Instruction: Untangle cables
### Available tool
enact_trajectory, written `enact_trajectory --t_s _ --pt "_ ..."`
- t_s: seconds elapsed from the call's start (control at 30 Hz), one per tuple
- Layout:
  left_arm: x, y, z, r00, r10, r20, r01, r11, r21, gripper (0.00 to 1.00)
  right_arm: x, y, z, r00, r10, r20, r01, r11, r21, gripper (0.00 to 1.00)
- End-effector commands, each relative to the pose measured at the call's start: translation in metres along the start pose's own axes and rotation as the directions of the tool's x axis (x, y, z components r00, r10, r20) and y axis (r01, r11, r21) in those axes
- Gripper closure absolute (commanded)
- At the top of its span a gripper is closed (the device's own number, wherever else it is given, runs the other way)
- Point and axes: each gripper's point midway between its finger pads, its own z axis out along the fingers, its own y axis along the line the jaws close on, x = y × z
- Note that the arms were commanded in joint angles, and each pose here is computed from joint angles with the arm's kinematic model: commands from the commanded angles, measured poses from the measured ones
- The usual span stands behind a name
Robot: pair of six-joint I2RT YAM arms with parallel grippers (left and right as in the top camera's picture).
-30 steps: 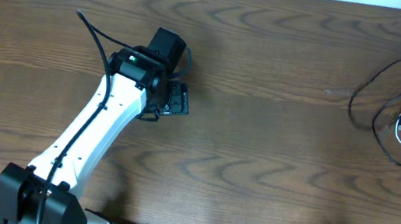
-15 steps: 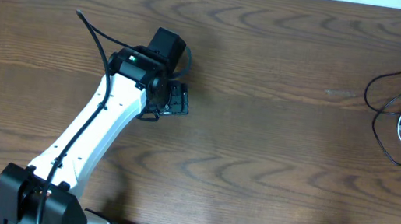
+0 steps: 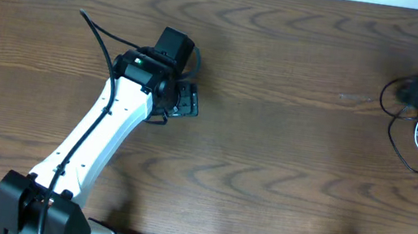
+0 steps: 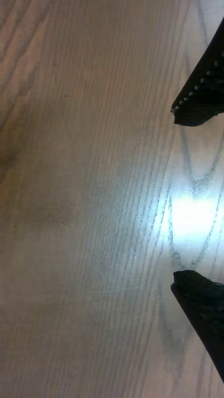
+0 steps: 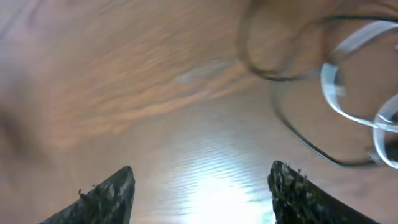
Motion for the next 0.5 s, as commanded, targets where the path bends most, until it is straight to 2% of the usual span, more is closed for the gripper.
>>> enact_trajectory --t_s 0.0,0.1,0.13,0.2,0.33,0.47 --pt "-0.005 0.014 0.001 1.0 0.003 0.029 -0.001 0.997 -0.079 0.2 0.017 0.041 0.011 0.967 -0.251 -0.046 0.249 0.967 -0.052 0.28" --pt "-0.004 0.029 0.0 0.999 0.011 0.034 -0.006 0.988 -0.157 0.2 0.031 0.064 0.021 0.946 -0.315 -0.077 0.309 0.948 -0.082 0.15" --pt "-0.001 0.039 -0.002 0.999 0.014 0.029 -0.008 0.979 -0.206 0.19 0.042 0.071 0.028 0.936 -0.337 -0.104 0.329 0.94 -0.087 0.01" --pt "0.002 0.045 -0.003 1.0 0.008 0.011 -0.005 0.974 -0.227 0.2 0.056 0.07 0.037 0.934 -0.327 -0.146 0.32 0.945 -0.07 0.01" --pt "0.013 0.061 -0.005 0.999 -0.033 -0.042 0.021 0.966 -0.259 0.2 0.088 0.051 0.055 0.942 -0.219 -0.255 0.234 0.972 0.032 0.01" --pt "0.032 0.074 -0.008 0.987 -0.085 -0.136 0.046 0.962 -0.269 0.19 0.118 0.041 0.063 0.921 -0.179 -0.346 0.206 0.978 0.041 0.01"
